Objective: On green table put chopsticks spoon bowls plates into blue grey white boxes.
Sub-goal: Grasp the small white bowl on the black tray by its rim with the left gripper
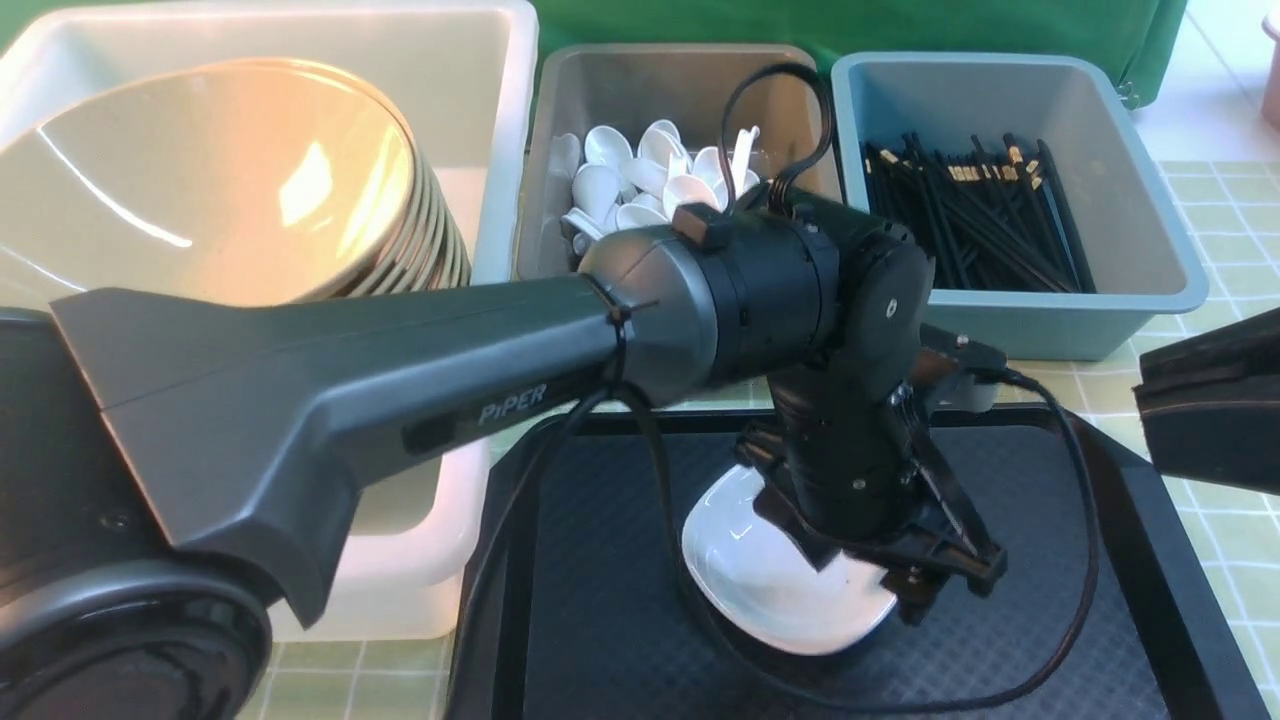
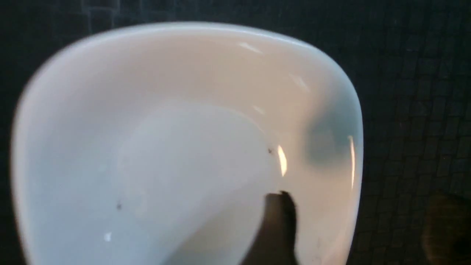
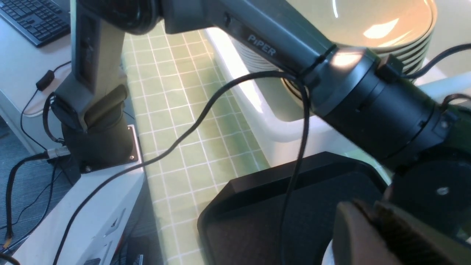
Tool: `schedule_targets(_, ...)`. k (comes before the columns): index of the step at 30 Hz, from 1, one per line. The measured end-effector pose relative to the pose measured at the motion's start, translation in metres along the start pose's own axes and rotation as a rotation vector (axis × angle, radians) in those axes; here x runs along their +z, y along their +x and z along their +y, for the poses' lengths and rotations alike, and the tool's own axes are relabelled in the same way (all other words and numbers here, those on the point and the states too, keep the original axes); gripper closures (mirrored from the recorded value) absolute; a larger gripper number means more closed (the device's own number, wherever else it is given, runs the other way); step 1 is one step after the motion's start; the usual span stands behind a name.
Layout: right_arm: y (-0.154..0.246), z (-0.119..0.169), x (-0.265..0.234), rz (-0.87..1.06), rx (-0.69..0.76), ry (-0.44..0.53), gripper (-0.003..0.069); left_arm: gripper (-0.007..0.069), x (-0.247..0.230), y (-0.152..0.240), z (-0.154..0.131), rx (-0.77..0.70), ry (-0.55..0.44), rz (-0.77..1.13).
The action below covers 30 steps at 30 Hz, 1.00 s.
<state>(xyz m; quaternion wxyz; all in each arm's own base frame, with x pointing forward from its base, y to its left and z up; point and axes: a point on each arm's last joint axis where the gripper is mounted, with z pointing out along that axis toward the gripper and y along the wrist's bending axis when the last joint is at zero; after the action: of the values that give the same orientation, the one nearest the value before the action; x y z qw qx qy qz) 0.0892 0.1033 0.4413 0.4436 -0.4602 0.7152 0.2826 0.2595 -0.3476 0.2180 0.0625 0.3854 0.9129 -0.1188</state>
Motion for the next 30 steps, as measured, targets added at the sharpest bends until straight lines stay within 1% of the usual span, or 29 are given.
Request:
schedule_targets(3,0.0,0.0,0.0,0.003,0.0,-0.002,0.058,0.0069,-0.023,-0.009,0.018,-0.026,-0.026,0.001)
schedule_targets(5,0.0,0.0,0.0,0.003,0.0,-0.002,0.058,0.0064,-0.04,-0.015,0.04,-0.059,-0.042,-0.021)
schedule_targets(7,0.0,0.0,0.0,0.003,0.0,-0.002,0.0578,0.0064,-0.053,-0.018,0.069,-0.101,-0.049,-0.047)
schedule_targets(8,0.0,0.0,0.0,0.003,0.0,-0.002,0.0575,0.0064,-0.057,-0.017,0.089,-0.139,-0.04,-0.054)
schedule_targets(9,0.0,0.0,0.0,0.003,0.0,-0.003,0.0574,0.0064,-0.058,-0.016,0.097,-0.146,-0.033,-0.054)
schedule_targets(10,0.0,0.0,0.0,0.003,0.0,-0.003,0.0573,0.0064,-0.058,-0.014,0.111,-0.167,-0.015,-0.054)
schedule_targets(12,0.0,0.0,0.0,0.003,0.0,-0.003,0.057,0.0064,-0.053,-0.011,0.127,-0.169,0.024,-0.046)
schedule_targets(13,0.0,0.0,0.0,0.003,0.0,-0.003,0.057,0.0064,-0.052,-0.011,0.128,-0.167,0.028,-0.045)
schedule_targets(15,0.0,0.0,0.0,0.004,0.001,-0.004,0.0568,0.0064,-0.041,-0.01,0.135,-0.128,0.07,-0.027)
schedule_targets(18,0.0,0.0,0.0,0.004,0.001,-0.004,0.0566,0.0064,-0.027,-0.01,0.137,-0.092,0.099,-0.005)
schedule_targets(26,0.0,0.0,0.0,0.003,0.001,-0.005,0.0559,0.0064,0.007,-0.013,0.128,-0.075,0.151,0.056)
schedule_targets(30,0.0,0.0,0.0,0.003,0.001,-0.005,0.0559,0.0085,0.027,-0.013,0.123,-0.067,0.198,0.086)
